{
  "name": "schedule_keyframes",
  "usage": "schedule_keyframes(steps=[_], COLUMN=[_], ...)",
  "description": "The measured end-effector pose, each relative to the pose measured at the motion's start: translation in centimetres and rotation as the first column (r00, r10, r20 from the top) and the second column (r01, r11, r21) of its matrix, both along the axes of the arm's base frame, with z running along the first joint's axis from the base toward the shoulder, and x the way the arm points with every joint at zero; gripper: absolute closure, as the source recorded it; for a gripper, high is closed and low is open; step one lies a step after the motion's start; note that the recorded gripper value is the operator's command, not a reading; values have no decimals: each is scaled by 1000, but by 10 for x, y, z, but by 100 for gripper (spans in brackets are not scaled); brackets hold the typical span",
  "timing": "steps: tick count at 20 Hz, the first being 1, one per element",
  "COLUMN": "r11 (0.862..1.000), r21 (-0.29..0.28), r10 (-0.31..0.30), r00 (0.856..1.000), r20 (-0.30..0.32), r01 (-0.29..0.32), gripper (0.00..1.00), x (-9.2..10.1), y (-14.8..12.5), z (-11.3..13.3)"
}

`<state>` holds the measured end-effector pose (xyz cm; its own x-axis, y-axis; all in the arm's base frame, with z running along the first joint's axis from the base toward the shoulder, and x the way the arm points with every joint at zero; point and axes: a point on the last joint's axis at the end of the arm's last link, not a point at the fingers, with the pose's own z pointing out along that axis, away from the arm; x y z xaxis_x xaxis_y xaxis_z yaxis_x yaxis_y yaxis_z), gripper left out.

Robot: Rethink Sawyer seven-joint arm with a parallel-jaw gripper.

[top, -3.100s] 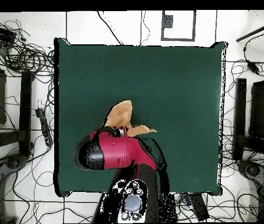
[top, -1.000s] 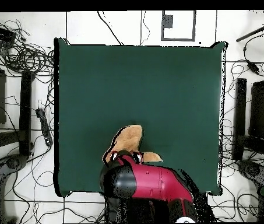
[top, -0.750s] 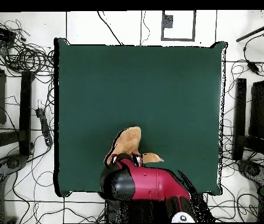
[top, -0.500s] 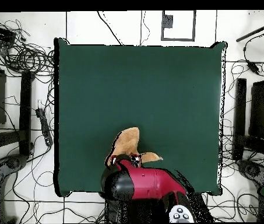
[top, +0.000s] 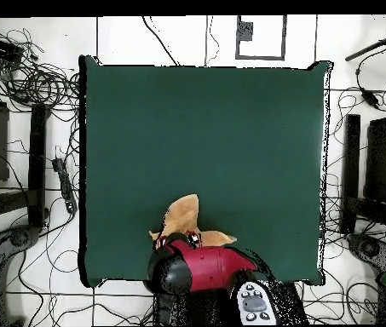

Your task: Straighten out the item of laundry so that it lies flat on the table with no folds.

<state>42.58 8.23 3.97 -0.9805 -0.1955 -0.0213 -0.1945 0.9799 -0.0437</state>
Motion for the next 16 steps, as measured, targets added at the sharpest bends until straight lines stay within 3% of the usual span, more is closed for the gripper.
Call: schedule_keyframes(steps=[6,16], r11=[999,996], r21=[15,29], r10=[35,88], r00=[999,996], r20=[-5,8], r01=[-35,-88], gripper=[100,100], x=[-17,-42], y=[-2,-3], z=[-21,-26])
